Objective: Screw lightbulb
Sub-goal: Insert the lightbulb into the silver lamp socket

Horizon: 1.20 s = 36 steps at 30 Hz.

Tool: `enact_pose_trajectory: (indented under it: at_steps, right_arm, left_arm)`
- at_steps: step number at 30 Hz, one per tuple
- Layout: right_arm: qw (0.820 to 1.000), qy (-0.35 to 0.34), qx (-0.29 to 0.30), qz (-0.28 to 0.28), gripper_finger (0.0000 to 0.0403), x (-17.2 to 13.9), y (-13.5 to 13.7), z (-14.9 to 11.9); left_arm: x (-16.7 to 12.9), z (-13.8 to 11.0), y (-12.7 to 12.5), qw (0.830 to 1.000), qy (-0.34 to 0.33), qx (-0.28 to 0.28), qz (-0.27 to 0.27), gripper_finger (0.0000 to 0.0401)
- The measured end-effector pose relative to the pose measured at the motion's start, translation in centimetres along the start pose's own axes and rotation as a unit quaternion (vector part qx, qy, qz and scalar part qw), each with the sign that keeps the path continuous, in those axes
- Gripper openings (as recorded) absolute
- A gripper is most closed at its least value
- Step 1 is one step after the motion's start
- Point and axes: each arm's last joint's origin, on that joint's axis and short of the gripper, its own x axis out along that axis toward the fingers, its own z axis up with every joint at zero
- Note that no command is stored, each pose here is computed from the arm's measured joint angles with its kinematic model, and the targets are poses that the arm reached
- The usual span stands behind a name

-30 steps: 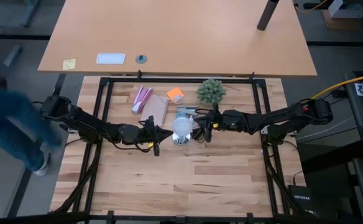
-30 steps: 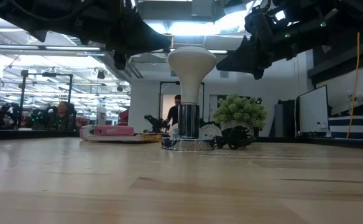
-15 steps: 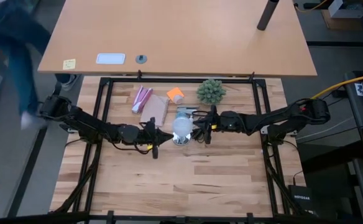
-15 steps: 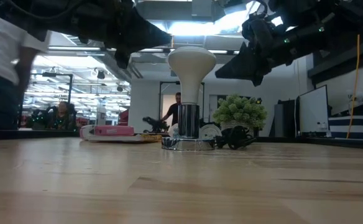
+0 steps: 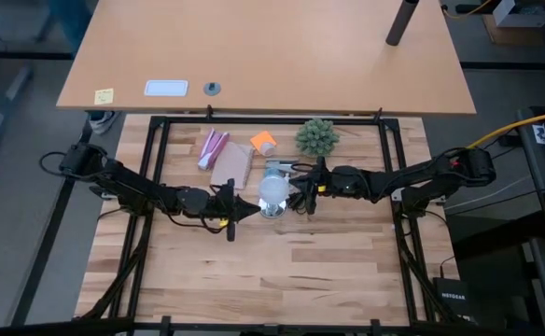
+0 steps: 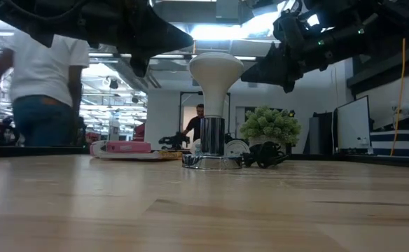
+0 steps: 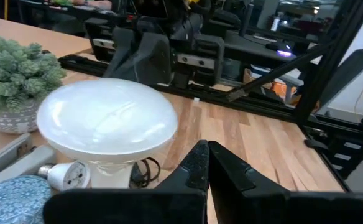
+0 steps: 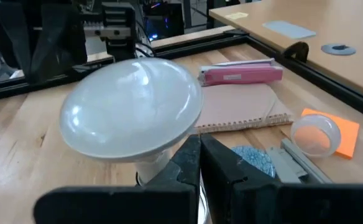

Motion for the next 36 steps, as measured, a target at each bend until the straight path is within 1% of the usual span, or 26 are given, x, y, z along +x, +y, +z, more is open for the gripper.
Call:
enact_pose_trajectory:
  at_steps: [8, 16, 21, 25, 33, 36]
  right_arm:
    - [1.0, -0.001, 0.0, 0.003, 0.0016, 0.0, 0.0, 0.0]
    - [1.0, 0.003, 0.0, 0.016, 0.0016, 0.0, 0.1, 0.0]
    - [0.999, 0.007, 0.001, 0.046, 0.0016, 0.0, 0.3, 0.0]
    - [0.998, 0.012, 0.014, 0.056, 0.0016, 0.0, 0.3, -0.1]
    - [0.997, 0.022, 0.015, 0.075, 0.0016, 0.0, 0.4, -0.2]
    - [0.995, 0.028, 0.015, 0.091, 0.0016, -0.1, 0.5, -0.3]
  left_arm:
    - [0.6, -0.7, 0.6, 1.0, 0.007, 0.002, 0.03, 0.0]
    - [0.9, -0.5, 1.4, 0.999, 0.001, -0.002, 0.046, 0.0]
    - [0.9, -0.6, 1.5, 0.998, 0.003, -0.001, 0.056, 0.0]
    - [0.9, -0.6, 1.5, 0.998, 0.002, -0.001, 0.063, 0.0]
    - [0.8, -0.6, 1.6, 0.997, -0.002, 0.0, 0.08, 0.0]
    - [0.8, -0.6, 1.7, 0.996, -0.002, 0.001, 0.087, 0.0]
